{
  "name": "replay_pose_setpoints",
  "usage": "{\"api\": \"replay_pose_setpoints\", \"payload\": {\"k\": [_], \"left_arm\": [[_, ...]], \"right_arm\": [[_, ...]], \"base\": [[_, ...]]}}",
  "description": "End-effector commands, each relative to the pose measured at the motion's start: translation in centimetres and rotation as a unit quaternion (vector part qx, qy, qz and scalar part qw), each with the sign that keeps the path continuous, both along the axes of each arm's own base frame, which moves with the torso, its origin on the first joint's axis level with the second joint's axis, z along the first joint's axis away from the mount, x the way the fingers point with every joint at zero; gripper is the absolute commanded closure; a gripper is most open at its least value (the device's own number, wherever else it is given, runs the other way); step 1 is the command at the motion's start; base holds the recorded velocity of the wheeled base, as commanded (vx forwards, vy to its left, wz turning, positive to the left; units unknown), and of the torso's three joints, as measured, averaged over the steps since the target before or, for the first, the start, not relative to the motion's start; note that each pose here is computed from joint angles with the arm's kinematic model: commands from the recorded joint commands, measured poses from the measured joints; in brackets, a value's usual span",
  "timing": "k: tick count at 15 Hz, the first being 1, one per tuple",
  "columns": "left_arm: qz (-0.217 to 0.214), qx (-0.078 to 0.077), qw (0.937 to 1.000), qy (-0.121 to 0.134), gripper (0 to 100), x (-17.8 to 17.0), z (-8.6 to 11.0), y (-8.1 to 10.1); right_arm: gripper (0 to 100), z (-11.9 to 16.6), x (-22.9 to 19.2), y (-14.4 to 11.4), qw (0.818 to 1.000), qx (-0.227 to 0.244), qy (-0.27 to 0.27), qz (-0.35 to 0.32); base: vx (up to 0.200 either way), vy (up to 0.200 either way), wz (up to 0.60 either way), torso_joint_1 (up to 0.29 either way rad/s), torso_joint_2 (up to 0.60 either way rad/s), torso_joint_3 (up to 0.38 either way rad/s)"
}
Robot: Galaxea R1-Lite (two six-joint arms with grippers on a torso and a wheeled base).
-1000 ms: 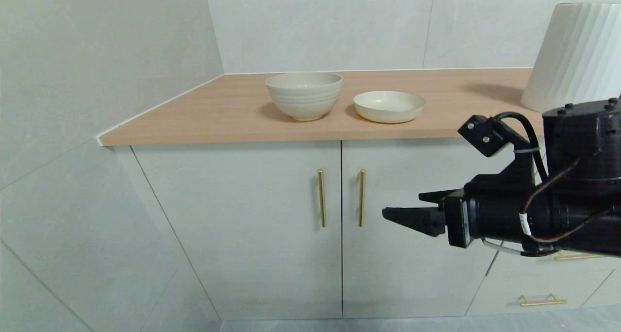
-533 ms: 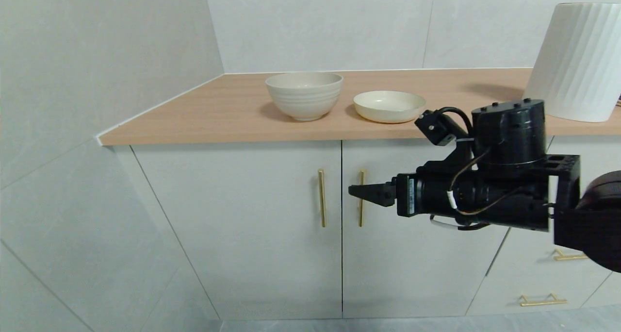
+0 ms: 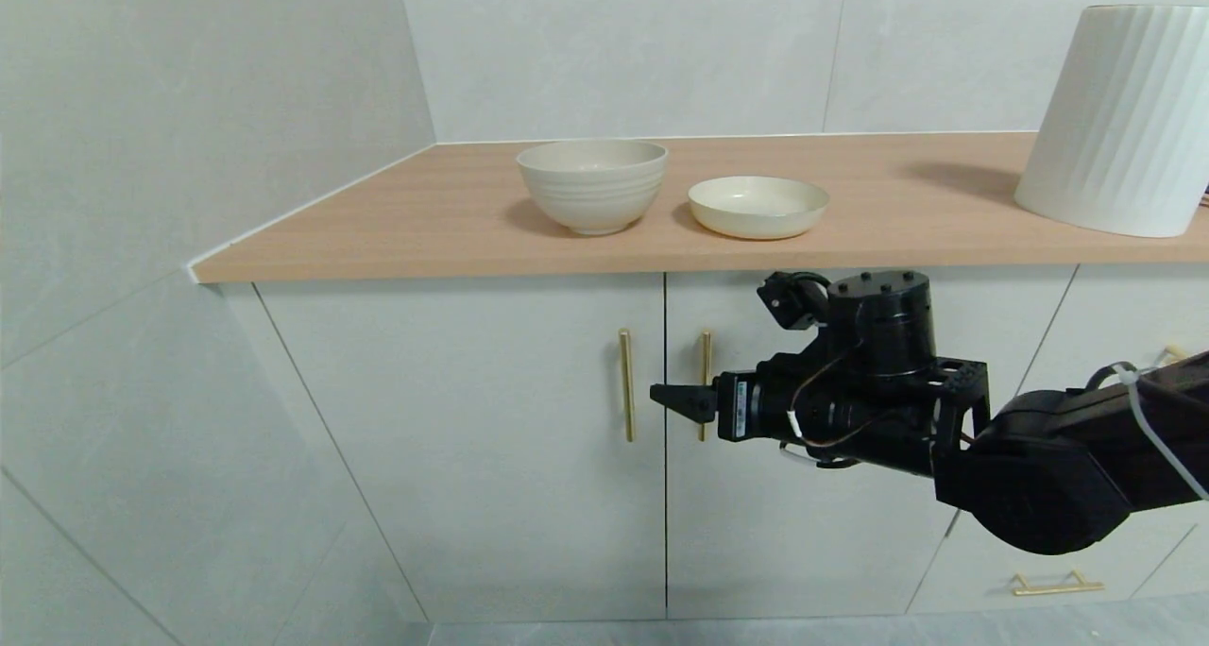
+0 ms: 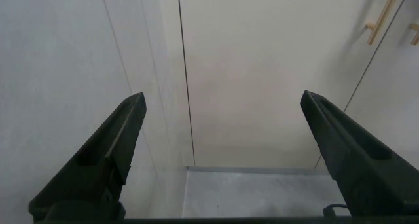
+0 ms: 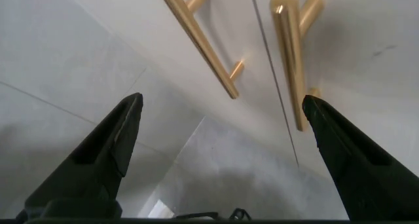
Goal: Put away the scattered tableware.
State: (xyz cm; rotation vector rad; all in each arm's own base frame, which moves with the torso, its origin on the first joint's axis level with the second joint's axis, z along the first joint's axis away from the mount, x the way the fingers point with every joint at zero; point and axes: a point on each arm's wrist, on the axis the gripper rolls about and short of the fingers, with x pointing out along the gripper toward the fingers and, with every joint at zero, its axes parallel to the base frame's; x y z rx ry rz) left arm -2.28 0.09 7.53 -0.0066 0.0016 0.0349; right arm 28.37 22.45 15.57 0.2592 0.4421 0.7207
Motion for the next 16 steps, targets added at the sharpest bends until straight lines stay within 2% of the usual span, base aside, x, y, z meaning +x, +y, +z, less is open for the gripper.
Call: {"api": "replay_pose_setpoints", "payload": {"k": [1, 7, 12, 16], "left_arm": [[0.000, -0.001, 1.0000, 0.001, 0, 0.0, 0.0, 0.0], [0.000, 0.000, 1.0000, 0.001, 0, 0.0, 0.0, 0.0], [0.000, 0.000, 1.0000, 0.001, 0, 0.0, 0.0, 0.0], [0.000, 0.000, 1.0000, 0.000, 0, 0.0, 0.0, 0.0]], "right_arm": [[0, -0.9, 0.4, 0.3, 1.000, -0.005, 0.006, 0.000], [0, -2.2, 1.9, 0.6, 1.000, 0.009, -0.018, -0.022], [0, -1.8, 1.9, 0.8, 0.999, 0.031, -0.006, -0.024], [0, -2.1, 2.0, 0.8, 0.999, 0.031, -0.002, -0.024]], "base": [[0.000, 0.000, 0.00, 0.000, 0.00, 0.000], [0.000, 0.000, 0.00, 0.000, 0.00, 0.000], [0.000, 0.000, 0.00, 0.000, 0.00, 0.000], [0.000, 0.000, 0.00, 0.000, 0.00, 0.000]]}}
